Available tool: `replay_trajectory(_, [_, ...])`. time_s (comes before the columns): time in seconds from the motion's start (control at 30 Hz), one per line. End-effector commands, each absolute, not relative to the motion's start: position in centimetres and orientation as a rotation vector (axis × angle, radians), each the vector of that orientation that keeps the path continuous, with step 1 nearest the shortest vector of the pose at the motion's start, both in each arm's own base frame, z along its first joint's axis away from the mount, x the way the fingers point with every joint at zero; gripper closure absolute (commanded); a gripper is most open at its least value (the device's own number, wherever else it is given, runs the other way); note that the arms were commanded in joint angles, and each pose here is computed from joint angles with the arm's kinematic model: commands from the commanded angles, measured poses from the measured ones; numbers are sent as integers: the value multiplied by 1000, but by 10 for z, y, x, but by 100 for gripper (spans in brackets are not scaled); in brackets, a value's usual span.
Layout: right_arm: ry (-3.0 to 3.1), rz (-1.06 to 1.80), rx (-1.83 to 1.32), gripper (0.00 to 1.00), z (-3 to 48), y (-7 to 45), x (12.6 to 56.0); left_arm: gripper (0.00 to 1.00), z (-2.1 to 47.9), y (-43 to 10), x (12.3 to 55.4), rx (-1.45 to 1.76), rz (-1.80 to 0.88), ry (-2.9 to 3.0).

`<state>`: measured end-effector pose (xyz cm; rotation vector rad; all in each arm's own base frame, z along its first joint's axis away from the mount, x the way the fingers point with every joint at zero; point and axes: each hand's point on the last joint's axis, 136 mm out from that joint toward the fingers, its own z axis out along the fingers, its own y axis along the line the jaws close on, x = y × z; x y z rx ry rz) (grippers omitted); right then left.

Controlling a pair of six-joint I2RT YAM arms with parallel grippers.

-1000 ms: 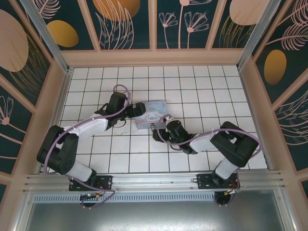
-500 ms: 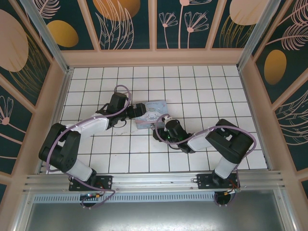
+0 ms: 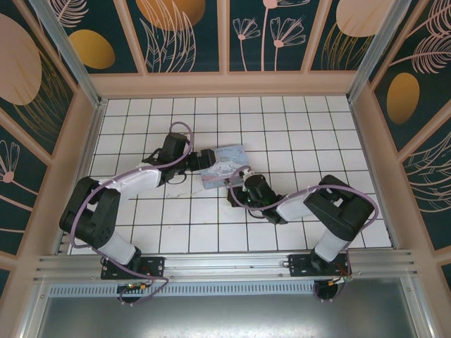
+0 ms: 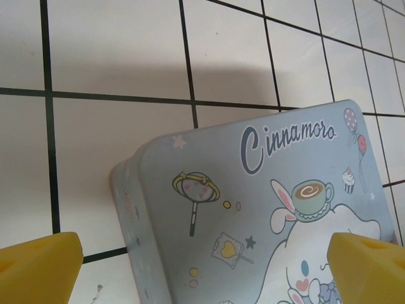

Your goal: Unlock a padlock with a key

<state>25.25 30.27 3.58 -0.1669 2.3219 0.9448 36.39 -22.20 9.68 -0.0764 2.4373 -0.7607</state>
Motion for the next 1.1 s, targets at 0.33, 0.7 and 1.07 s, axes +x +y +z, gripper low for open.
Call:
replay_trajectory(0.33, [2260,1038,5,100,49,295,256,2,78,-222,352,46,-550,2494])
replay_trajectory(0.7, [2206,1133,222,100,51,292,257,2,44,-213,338,56,-433,2561])
replay_trajectory(1.07, [2133,1208,430,100,49,304,262,2,20,-204,329,41,-384,2608])
